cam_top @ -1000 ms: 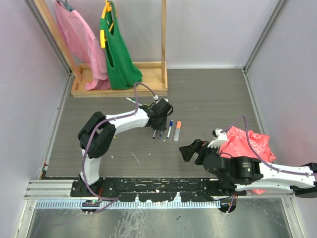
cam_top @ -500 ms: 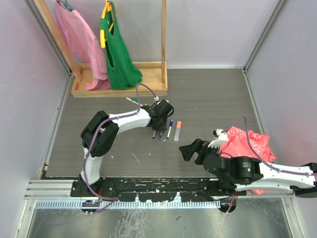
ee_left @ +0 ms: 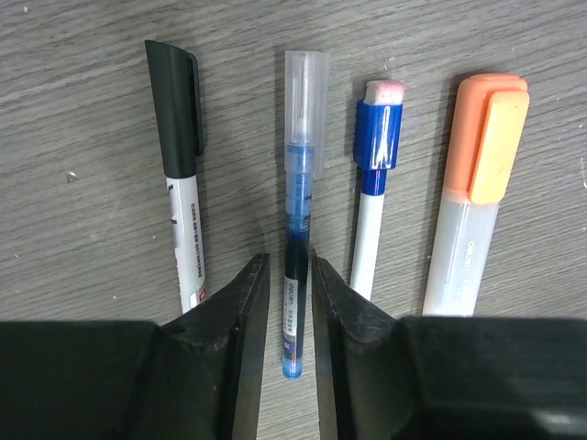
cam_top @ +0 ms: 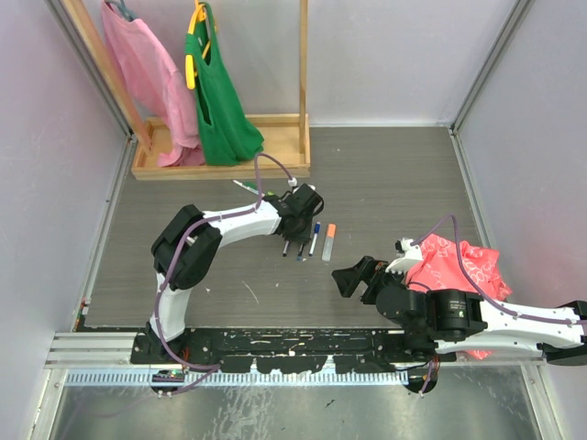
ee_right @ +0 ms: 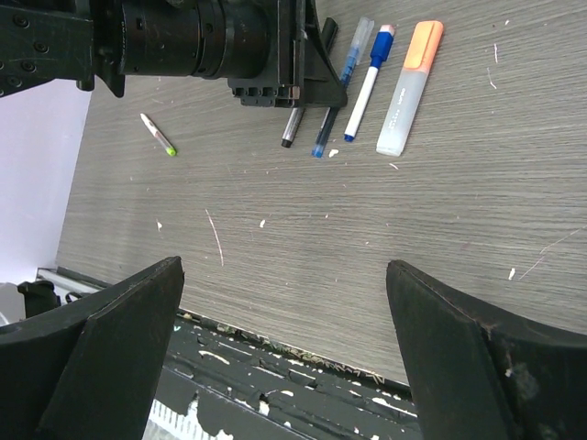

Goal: Insert the pens into the pen caps
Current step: Place the pen at the center of the board.

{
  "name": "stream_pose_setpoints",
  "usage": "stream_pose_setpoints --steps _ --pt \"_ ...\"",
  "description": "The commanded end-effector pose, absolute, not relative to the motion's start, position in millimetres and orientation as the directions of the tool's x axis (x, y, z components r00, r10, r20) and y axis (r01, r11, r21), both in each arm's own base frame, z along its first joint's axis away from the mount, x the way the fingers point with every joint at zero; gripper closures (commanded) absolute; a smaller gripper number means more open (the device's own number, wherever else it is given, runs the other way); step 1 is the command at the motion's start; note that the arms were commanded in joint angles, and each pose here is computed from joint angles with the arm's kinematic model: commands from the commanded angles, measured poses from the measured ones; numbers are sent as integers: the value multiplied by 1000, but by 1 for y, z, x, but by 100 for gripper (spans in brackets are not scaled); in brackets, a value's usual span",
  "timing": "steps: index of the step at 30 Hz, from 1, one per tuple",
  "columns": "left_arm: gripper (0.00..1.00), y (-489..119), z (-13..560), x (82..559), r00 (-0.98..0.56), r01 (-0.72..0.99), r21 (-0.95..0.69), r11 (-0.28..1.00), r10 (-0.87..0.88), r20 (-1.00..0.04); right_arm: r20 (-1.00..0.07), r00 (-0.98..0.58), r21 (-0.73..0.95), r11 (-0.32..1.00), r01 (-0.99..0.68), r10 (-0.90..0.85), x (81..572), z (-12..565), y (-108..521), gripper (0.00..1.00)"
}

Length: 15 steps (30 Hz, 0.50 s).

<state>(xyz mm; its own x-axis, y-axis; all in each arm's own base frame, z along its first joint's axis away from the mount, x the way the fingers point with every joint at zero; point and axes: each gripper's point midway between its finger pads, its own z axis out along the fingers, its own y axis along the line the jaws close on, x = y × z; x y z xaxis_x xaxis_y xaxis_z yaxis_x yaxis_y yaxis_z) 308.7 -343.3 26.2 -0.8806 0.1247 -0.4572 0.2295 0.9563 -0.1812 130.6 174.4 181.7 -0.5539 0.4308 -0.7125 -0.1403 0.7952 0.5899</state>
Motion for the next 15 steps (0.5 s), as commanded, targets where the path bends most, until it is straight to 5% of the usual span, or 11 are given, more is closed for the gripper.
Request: stream_pose_setpoints --steps 1,15 --pt "74 -343 25 307 -880 237 -178 955 133 -456 -707 -531 608 785 -119 467 134 184 172 3" --pt "72 -358 127 323 -779 334 -274 902 100 -619 -698 -530 621 775 -114 482 135 184 170 3"
